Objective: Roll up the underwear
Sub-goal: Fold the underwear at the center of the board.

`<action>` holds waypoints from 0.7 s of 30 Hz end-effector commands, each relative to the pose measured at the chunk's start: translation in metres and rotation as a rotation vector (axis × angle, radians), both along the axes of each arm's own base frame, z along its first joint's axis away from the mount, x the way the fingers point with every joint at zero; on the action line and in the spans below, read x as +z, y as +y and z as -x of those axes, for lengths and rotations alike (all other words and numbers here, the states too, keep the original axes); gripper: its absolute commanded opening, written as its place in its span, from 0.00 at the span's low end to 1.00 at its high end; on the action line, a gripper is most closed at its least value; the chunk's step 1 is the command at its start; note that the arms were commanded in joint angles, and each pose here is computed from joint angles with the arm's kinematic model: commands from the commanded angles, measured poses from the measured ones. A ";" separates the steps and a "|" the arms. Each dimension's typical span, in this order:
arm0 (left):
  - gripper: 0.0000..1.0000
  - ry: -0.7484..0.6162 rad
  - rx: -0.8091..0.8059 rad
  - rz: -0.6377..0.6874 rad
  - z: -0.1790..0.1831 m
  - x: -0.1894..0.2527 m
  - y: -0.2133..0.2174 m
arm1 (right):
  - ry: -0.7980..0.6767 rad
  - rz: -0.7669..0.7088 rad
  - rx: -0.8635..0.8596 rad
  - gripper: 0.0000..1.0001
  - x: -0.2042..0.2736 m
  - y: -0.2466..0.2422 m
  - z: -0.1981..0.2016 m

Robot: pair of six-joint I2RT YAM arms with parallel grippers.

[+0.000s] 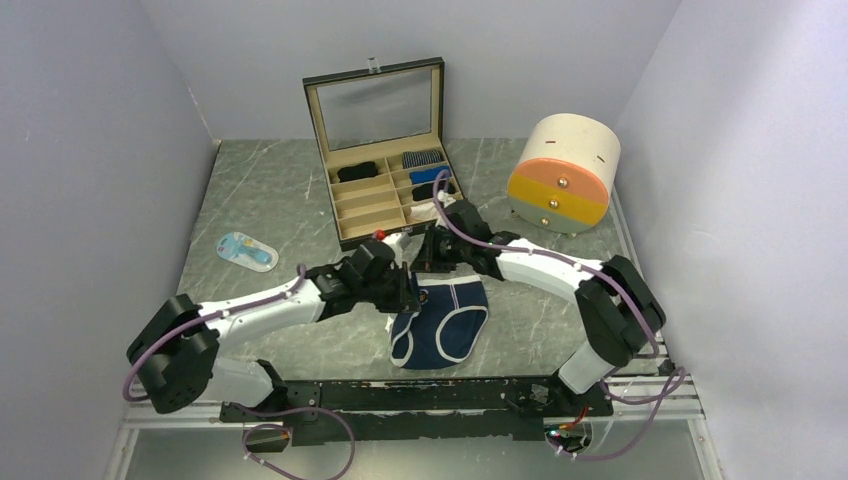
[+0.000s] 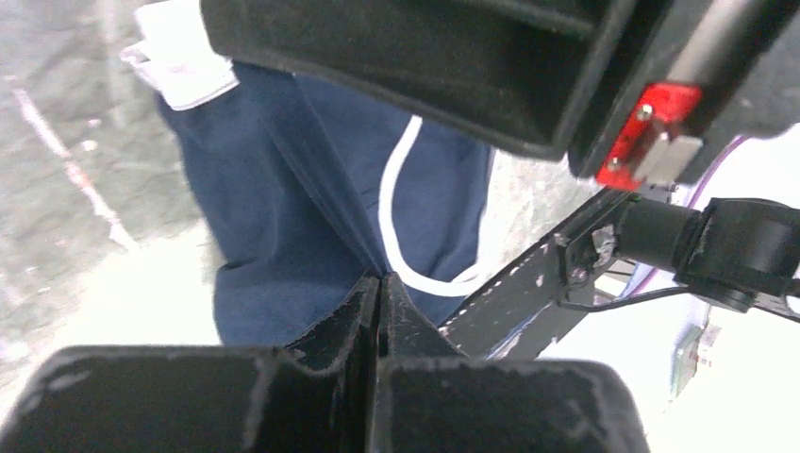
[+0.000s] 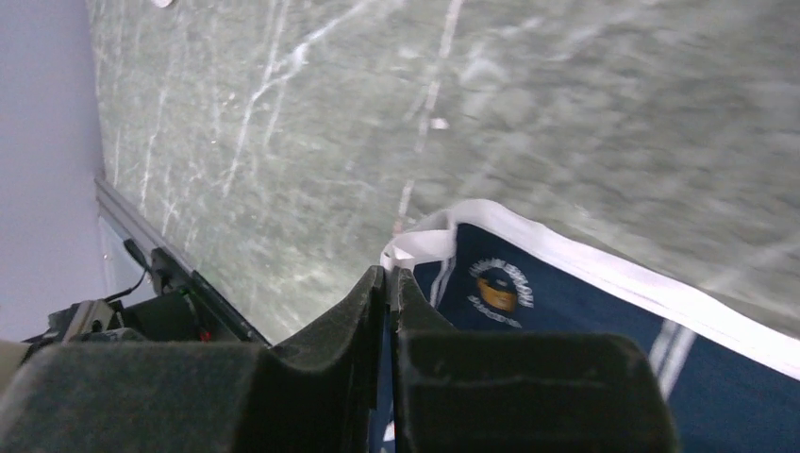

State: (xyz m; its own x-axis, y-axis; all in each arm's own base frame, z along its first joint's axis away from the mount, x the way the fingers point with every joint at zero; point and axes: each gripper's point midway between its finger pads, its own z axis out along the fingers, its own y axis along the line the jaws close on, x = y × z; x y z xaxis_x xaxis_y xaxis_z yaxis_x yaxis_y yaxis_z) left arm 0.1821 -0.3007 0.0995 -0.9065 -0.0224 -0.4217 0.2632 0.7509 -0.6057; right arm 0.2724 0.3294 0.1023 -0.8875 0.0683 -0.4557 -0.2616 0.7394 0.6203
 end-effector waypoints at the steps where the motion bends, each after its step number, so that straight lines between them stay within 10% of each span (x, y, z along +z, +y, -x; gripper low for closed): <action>1: 0.05 0.001 0.018 0.063 -0.001 0.016 -0.035 | -0.098 -0.062 -0.011 0.09 0.024 -0.026 -0.013; 21: 0.05 0.068 -0.104 0.114 0.023 0.004 -0.143 | -0.016 0.104 -0.257 0.10 -0.019 -0.137 -0.018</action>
